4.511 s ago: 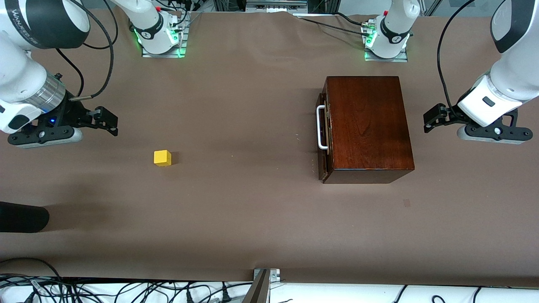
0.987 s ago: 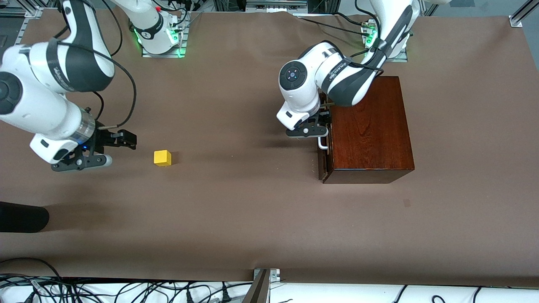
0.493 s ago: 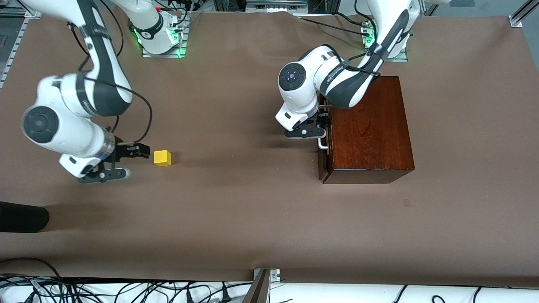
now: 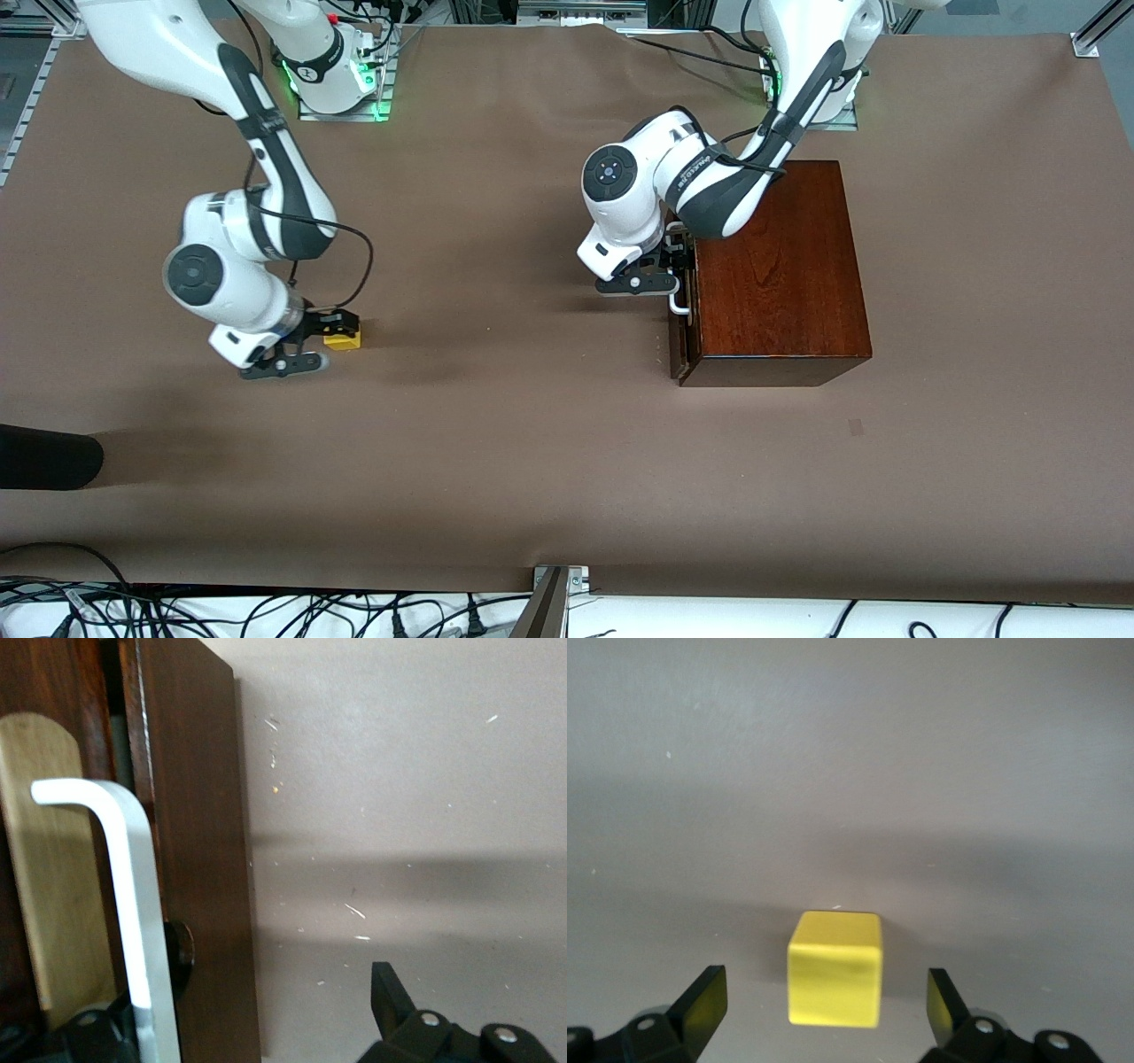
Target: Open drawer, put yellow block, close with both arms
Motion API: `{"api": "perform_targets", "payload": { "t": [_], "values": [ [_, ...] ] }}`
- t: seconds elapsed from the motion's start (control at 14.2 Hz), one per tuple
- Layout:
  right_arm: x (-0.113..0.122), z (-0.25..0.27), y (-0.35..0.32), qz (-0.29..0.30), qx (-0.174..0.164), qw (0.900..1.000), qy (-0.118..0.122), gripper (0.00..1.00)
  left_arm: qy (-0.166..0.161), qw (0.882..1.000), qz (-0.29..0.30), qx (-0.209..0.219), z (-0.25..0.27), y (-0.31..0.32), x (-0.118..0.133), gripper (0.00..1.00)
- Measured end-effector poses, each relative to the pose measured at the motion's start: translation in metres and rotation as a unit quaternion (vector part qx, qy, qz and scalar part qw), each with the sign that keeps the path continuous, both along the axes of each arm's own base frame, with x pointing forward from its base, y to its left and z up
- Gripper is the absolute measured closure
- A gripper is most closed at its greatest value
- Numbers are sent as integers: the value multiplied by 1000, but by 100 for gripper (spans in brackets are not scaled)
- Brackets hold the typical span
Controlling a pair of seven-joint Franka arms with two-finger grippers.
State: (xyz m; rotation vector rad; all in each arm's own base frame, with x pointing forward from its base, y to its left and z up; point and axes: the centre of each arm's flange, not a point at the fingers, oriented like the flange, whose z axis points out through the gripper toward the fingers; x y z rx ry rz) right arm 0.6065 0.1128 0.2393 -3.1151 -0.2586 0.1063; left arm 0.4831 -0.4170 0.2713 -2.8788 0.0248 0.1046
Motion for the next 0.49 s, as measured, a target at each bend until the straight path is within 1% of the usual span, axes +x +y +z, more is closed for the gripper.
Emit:
{"api": "perform_targets", "payload": {
  "t": [0.49],
  "values": [
    [-8,-21,9,16,3,1000,-2,0,-14,1000,-8,-4,0,-19,-8,0]
  ]
}}
